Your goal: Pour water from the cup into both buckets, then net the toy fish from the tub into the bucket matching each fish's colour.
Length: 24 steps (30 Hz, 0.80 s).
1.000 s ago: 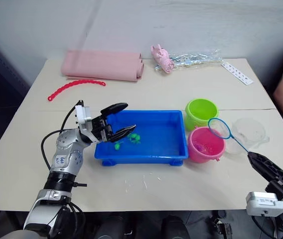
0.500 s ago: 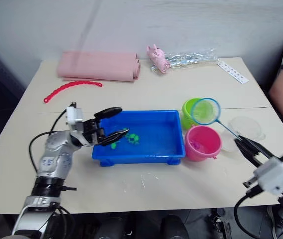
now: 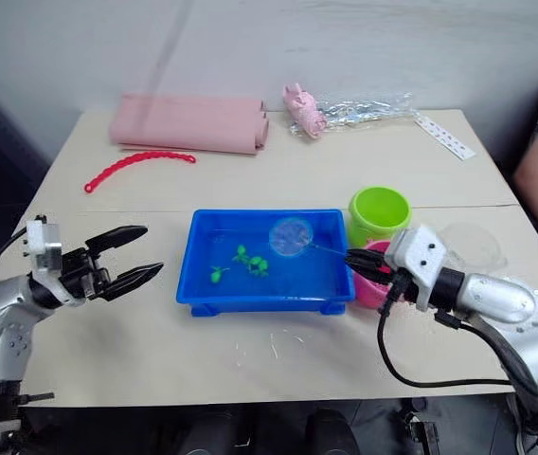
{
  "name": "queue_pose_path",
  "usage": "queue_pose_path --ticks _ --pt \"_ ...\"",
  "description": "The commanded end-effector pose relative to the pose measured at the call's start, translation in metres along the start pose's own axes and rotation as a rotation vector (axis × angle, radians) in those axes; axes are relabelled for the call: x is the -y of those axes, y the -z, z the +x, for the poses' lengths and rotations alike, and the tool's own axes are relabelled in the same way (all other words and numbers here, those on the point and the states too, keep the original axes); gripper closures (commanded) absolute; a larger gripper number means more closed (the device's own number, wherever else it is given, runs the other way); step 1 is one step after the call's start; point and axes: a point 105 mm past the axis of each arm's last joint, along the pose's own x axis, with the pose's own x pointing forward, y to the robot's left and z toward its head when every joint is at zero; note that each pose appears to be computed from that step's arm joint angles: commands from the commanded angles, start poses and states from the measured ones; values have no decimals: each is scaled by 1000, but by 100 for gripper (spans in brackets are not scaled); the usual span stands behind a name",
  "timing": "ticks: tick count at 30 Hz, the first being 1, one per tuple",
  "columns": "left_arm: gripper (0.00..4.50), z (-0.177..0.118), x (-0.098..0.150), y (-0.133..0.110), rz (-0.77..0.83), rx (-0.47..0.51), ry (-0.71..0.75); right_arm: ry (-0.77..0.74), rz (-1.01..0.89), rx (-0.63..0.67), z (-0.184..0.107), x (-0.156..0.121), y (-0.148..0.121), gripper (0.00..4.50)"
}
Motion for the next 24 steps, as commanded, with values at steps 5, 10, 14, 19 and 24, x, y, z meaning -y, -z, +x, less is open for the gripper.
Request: queue_pose_path --ticks 5,10,14,19,24 --pt "3 -9 7 -12 59 -10 -22 -86 -60 -60 18 3 1 450" --pt "3 -8 12 -9 63 -22 -20 -132 -70 -78 29 3 -3 450" --pt "3 -8 13 -9 67 -22 -15 -152 -74 -105 35 4 -5 450" --pt "3 -9 14 -6 75 -47 10 -225 -24 -169 40 -4 -1 450" --pt "3 -6 16 -6 70 -45 23 -268 -9 -162 51 -14 -4 450"
